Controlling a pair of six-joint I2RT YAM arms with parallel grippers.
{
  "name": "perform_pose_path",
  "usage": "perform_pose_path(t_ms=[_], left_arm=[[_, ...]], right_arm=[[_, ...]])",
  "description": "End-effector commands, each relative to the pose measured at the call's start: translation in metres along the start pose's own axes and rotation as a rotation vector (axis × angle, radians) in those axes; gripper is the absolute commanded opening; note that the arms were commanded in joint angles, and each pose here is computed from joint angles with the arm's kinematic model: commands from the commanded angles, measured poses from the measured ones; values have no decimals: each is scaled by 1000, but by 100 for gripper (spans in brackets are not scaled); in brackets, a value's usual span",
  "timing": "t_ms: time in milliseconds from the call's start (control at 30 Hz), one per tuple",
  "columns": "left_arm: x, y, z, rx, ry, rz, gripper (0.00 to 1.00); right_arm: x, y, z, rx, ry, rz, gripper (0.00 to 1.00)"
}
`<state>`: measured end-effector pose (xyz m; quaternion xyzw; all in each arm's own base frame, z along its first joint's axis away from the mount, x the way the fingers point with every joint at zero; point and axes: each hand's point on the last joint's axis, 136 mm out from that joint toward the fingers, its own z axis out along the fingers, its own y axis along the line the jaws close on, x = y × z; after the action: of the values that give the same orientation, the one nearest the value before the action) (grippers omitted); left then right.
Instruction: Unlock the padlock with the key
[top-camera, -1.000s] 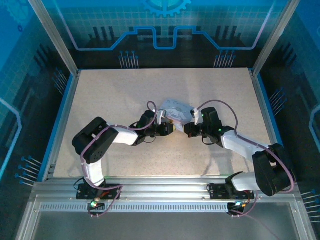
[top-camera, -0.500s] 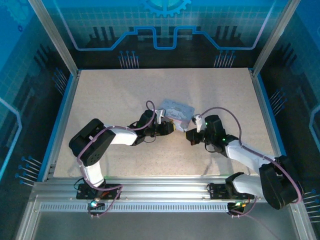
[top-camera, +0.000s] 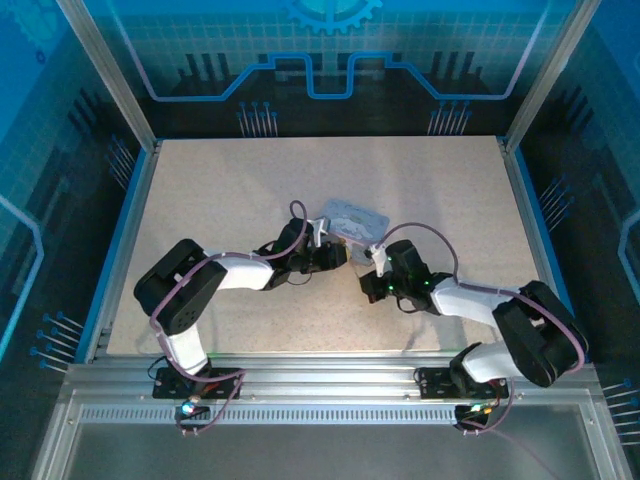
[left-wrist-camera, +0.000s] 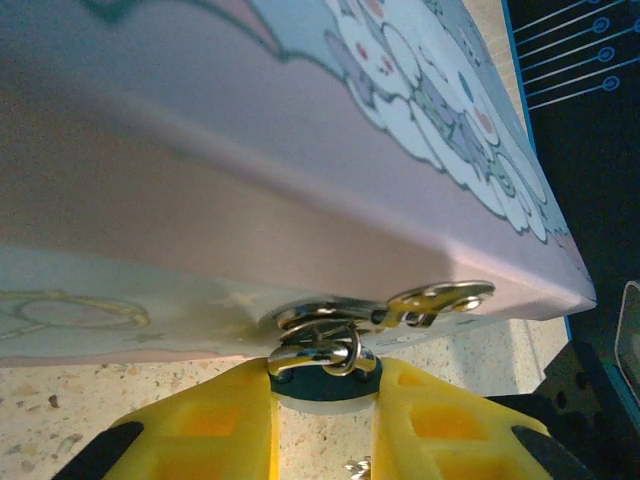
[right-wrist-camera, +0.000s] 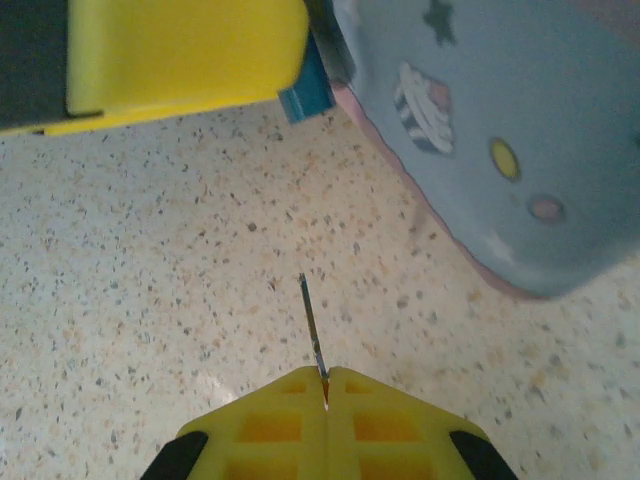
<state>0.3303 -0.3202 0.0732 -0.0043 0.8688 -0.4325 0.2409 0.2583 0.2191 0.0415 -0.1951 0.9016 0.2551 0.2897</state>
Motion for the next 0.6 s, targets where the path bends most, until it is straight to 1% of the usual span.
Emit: perform_pose_path(t_ms=[0,233,267,333,567], left_arm=[[-17,-33,-6,81,-32,13,24],[-16,-34,-6,80,-25,1,24],[-16,-34,-7,80,-25,2,24],[-16,-34,-7,80,-26,1,24],[-16,-34,-8,77,-24,4,24]], right_arm=[[-25,2,3,19,-82,-38,0],[-25,-3,8,43,-73,-53,0],[-32,-1,7,38,-102,-60,0],[-35,0,7,34,-114,-66,0],[-40,2,11,25,-120,-72,0]])
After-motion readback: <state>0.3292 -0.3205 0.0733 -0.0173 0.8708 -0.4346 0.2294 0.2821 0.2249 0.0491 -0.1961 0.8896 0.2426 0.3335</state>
